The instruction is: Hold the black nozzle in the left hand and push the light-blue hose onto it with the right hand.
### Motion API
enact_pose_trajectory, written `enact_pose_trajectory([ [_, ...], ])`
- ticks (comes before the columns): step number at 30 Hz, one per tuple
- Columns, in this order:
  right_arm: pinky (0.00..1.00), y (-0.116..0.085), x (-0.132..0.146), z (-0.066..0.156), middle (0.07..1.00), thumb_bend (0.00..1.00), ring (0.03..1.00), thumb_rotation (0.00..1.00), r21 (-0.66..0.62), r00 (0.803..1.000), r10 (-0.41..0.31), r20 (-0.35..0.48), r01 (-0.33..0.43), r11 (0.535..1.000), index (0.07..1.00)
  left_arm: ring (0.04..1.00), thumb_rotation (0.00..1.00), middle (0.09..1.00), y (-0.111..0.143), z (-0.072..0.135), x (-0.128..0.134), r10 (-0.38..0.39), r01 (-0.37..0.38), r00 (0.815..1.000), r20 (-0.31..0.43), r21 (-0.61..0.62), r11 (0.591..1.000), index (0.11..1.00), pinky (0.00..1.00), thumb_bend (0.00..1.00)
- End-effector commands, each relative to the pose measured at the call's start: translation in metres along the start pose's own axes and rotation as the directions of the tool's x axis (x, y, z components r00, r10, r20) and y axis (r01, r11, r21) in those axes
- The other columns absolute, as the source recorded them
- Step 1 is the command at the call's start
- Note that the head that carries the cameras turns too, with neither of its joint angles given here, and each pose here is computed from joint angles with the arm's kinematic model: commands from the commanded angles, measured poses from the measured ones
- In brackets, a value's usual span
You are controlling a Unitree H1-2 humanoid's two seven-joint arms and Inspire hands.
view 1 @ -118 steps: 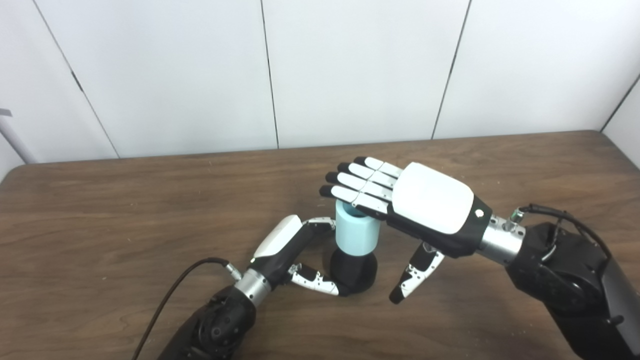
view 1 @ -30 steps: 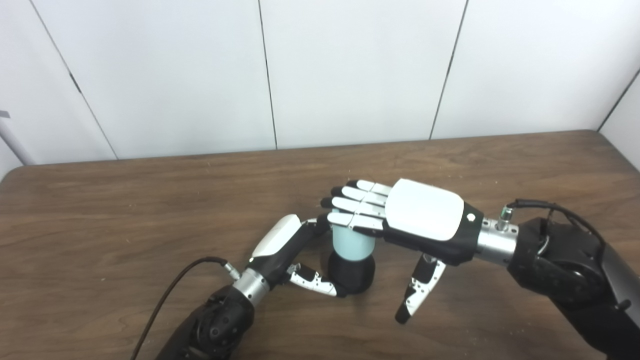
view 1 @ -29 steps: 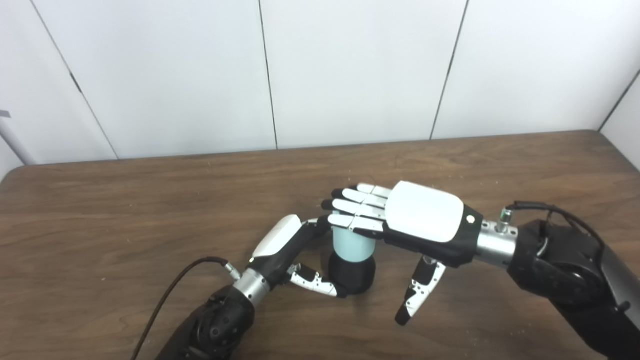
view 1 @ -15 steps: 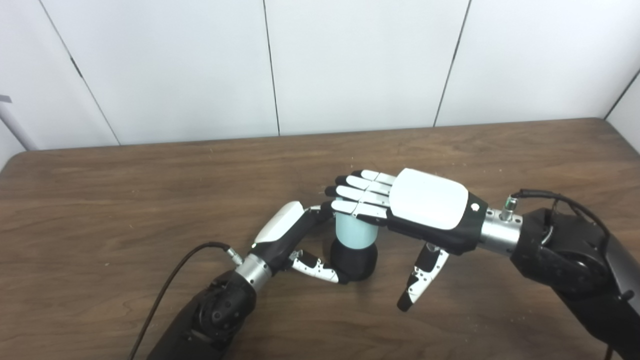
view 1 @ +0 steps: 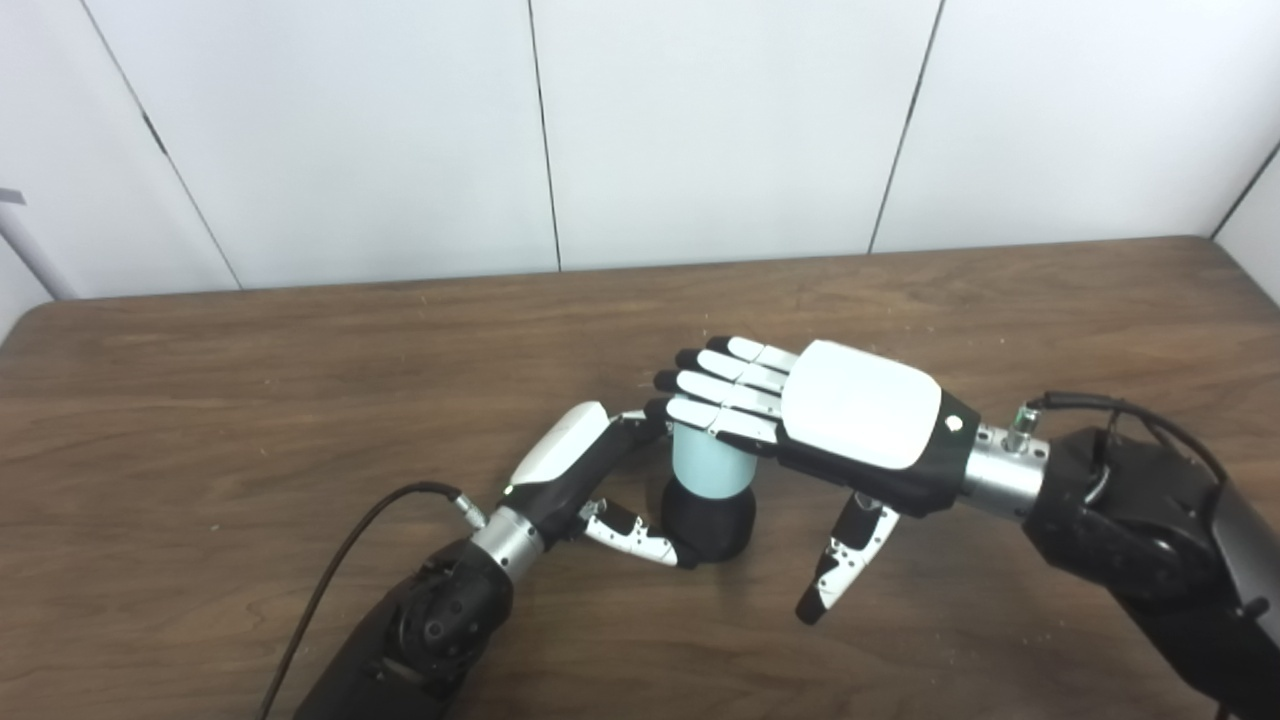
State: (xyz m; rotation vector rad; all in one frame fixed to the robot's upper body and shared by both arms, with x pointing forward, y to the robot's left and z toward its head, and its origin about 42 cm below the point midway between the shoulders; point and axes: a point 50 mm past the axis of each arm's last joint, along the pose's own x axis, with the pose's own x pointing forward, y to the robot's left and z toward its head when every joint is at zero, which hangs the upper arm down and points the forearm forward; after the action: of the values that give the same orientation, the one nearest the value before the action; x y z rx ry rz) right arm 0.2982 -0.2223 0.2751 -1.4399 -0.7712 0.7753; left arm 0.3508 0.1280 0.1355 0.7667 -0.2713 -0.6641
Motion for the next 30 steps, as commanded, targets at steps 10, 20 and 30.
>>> enact_pose_trajectory([
  [10,1.0,0.003,-0.003,-0.002,1.0,0.95,1.0,0.61,-0.089,0.985,-0.169,0.034,0.172,0.981,1.0,0.822,0.07,0.755,-0.036,-0.028,-0.02,-0.177,0.175,0.972,-0.152,-0.026,0.984,0.482,0.82,0.52],
  [20,1.0,-0.001,-0.001,-0.005,1.0,0.93,1.0,0.67,-0.128,0.923,-0.379,0.062,0.384,0.915,1.0,0.818,0.07,0.755,-0.035,-0.027,-0.021,-0.178,0.175,0.973,-0.149,-0.027,0.984,0.482,0.82,0.52],
  [30,1.0,-0.017,0.001,-0.007,1.0,1.0,1.0,0.62,-0.06,0.837,-0.546,0.031,0.547,0.835,1.0,0.818,0.07,0.756,-0.036,-0.027,-0.022,-0.179,0.177,0.972,-0.155,-0.027,0.984,0.482,0.82,0.52],
])
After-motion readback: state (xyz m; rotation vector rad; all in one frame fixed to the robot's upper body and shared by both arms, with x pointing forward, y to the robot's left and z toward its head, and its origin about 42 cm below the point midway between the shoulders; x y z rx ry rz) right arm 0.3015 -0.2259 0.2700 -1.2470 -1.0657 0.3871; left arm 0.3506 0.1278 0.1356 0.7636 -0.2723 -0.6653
